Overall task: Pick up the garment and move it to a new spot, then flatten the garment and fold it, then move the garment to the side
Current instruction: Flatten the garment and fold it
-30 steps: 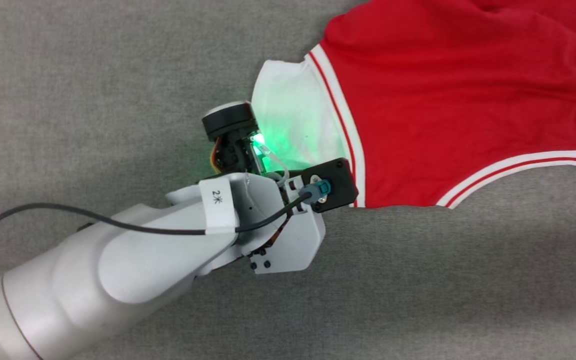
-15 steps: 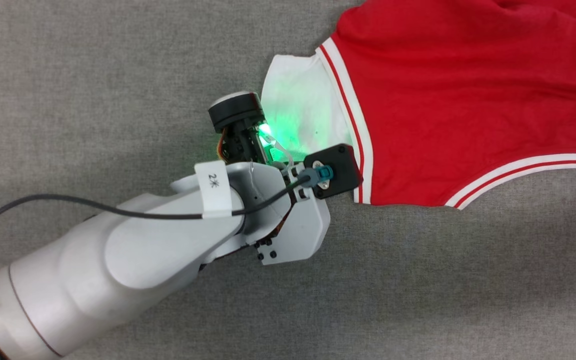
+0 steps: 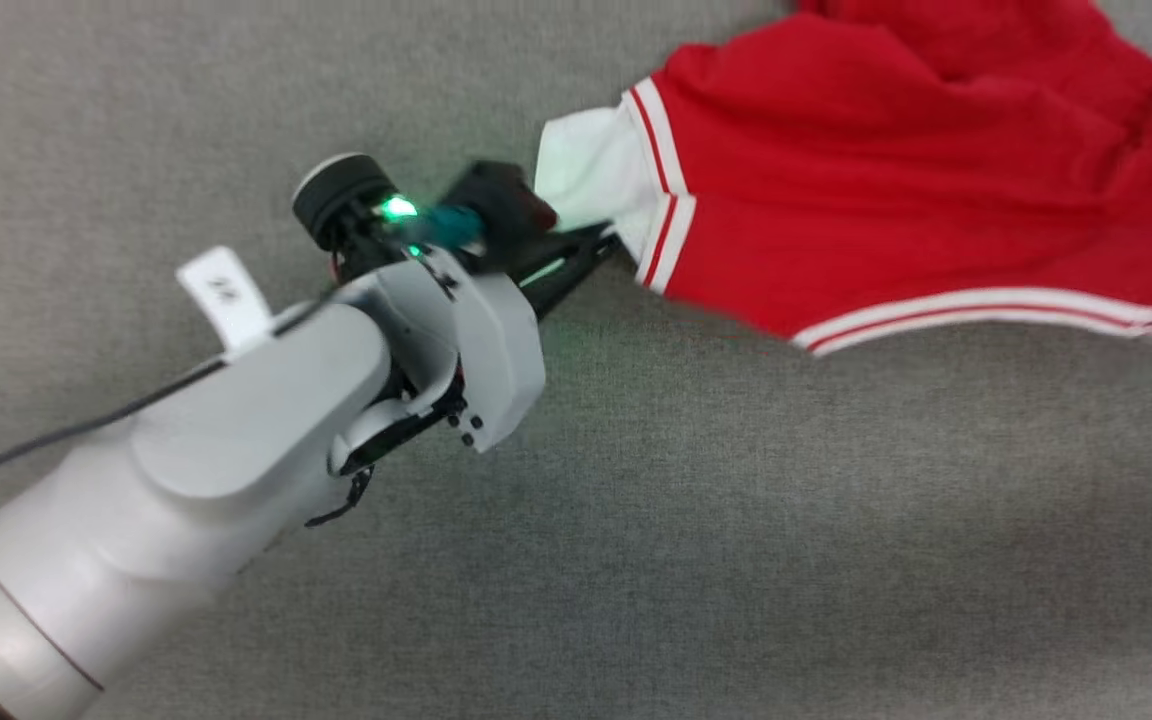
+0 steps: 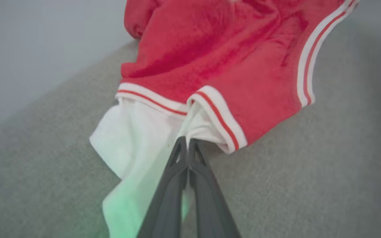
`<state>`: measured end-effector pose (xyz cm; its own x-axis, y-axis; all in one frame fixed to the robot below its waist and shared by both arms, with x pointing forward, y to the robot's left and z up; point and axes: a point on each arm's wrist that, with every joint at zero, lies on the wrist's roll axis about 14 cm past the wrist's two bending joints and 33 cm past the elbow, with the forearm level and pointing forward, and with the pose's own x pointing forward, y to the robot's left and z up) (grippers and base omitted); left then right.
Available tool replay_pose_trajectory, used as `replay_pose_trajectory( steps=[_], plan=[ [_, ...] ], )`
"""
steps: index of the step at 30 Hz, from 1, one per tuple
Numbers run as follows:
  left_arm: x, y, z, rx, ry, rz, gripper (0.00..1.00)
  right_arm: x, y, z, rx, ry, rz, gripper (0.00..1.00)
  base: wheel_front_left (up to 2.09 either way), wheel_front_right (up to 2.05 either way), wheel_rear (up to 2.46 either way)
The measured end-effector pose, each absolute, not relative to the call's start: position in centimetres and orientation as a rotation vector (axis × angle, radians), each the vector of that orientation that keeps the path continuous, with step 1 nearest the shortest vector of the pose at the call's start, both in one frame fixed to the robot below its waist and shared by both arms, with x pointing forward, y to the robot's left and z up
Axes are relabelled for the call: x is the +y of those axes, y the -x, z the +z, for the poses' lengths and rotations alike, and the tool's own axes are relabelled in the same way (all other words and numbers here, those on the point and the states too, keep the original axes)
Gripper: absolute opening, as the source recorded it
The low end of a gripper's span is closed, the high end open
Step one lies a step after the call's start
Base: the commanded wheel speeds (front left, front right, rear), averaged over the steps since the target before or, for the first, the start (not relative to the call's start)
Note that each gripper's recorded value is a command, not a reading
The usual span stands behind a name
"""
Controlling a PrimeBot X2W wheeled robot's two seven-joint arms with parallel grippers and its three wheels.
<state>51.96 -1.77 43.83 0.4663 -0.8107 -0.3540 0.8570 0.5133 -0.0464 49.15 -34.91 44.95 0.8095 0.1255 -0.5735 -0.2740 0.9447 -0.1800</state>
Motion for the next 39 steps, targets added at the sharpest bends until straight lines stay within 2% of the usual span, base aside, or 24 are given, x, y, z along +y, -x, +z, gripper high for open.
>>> replay_pose_trajectory(
  steps=[10,15,20,28,34,39],
  plan=[
    [2.9,-54.5,54.7,0.111,0.172,-0.815,0.00,-34.0,-51.0,54.7,0.287,0.054,0.171,0.00,0.00,0.00,0.00],
    [5.6,-57.2,58.4,0.040,0.301,-0.692,0.00,-32.8,-54.5,56.7,0.187,-0.073,0.142,0.00,0.00,0.00,0.00],
    [6.1,-61.5,61.4,-0.026,0.353,-0.615,0.00,-32.4,-59.1,58.4,0.104,-0.212,0.071,0.00,0.00,0.00,0.00],
    [7.5,-68.1,68.8,-0.233,0.410,-0.479,0.00,-32.7,-65.4,65.4,-0.161,-0.364,-0.028,0.00,0.00,0.00,0.00],
    [7.7,-70.1,75.4,-0.407,0.444,-0.447,0.00,-34.0,-66.6,71.5,-0.336,-0.358,-0.077,0.00,0.00,0.00,0.00],
    [6.6,-70.2,76.6,-0.432,0.449,-0.470,0.00,-34.4,-66.3,73.3,-0.379,-0.336,-0.081,0.00,0.00,0.00,0.00]
  ],
)
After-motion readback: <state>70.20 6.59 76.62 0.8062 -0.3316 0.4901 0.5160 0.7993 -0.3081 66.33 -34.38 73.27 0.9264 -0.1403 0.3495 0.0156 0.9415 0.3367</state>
